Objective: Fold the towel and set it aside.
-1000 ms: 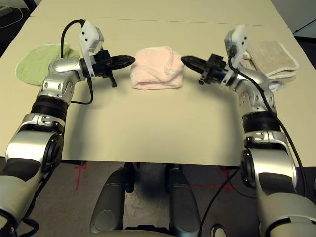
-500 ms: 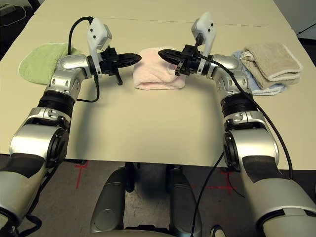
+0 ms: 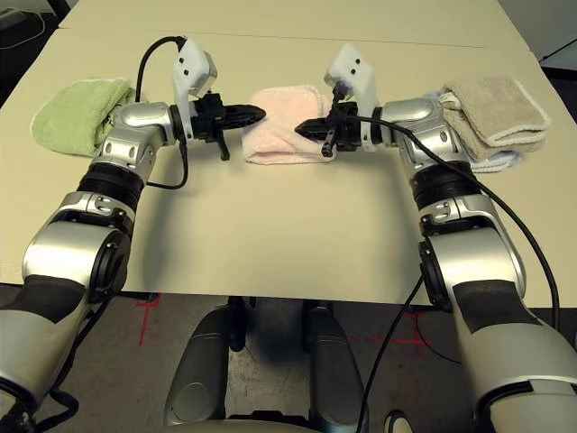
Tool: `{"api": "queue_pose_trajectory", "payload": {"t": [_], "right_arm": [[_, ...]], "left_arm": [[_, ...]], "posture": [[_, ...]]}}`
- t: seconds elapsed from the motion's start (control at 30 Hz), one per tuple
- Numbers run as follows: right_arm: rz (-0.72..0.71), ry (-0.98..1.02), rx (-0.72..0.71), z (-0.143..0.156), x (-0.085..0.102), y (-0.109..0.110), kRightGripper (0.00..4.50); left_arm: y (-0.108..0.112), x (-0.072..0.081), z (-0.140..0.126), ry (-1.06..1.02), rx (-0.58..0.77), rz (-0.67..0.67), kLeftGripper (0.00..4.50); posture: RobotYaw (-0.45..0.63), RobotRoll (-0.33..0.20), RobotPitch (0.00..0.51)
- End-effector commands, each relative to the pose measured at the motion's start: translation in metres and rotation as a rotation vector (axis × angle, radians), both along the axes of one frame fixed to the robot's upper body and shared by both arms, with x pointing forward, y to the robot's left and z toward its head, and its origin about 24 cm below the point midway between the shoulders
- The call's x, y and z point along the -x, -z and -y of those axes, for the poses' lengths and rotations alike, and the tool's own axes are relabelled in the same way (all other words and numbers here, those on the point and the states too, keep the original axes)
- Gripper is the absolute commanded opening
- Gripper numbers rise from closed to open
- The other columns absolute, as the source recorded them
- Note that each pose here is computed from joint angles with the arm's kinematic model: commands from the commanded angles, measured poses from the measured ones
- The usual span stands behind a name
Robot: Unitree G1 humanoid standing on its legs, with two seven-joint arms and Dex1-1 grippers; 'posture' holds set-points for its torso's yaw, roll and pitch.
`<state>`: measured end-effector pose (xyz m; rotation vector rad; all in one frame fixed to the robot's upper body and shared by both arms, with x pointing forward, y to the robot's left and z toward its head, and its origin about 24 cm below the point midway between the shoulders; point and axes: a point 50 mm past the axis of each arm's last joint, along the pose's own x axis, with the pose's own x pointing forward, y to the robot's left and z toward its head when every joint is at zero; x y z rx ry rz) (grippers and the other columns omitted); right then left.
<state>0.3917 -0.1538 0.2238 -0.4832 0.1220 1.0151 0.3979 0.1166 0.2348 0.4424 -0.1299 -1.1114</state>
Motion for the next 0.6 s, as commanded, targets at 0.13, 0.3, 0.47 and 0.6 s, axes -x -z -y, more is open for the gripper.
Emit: {"api": "queue_pose_trajectory", "payload": {"t": [0.13, 0.3, 0.47, 0.6], "right_arm": [[-0.022, 0.073, 0.065, 0.005, -0.004, 0.006, 0.00], [-0.024, 0.108, 0.041, 0.014, -0.005, 0.008, 0.00], [-0.042, 0.115, 0.013, 0.022, -0.002, 0.011, 0.00], [-0.072, 0.132, -0.014, 0.025, 0.001, 0.022, 0.00]], "left_arm": [[0.002, 0.001, 0.006, 0.044, -0.036, -0.022, 0.03], [0.003, 0.002, 0.012, 0.076, -0.058, -0.038, 0.03], [0.014, -0.002, 0.013, 0.033, -0.079, -0.073, 0.03], [0.020, -0.004, 0.016, 0.002, -0.083, -0.091, 0.03]], "posture": [[0.11, 0.000, 0.241], [0.11, 0.000, 0.241], [0.10, 0.000, 0.242], [0.09, 0.000, 0.244]]}}
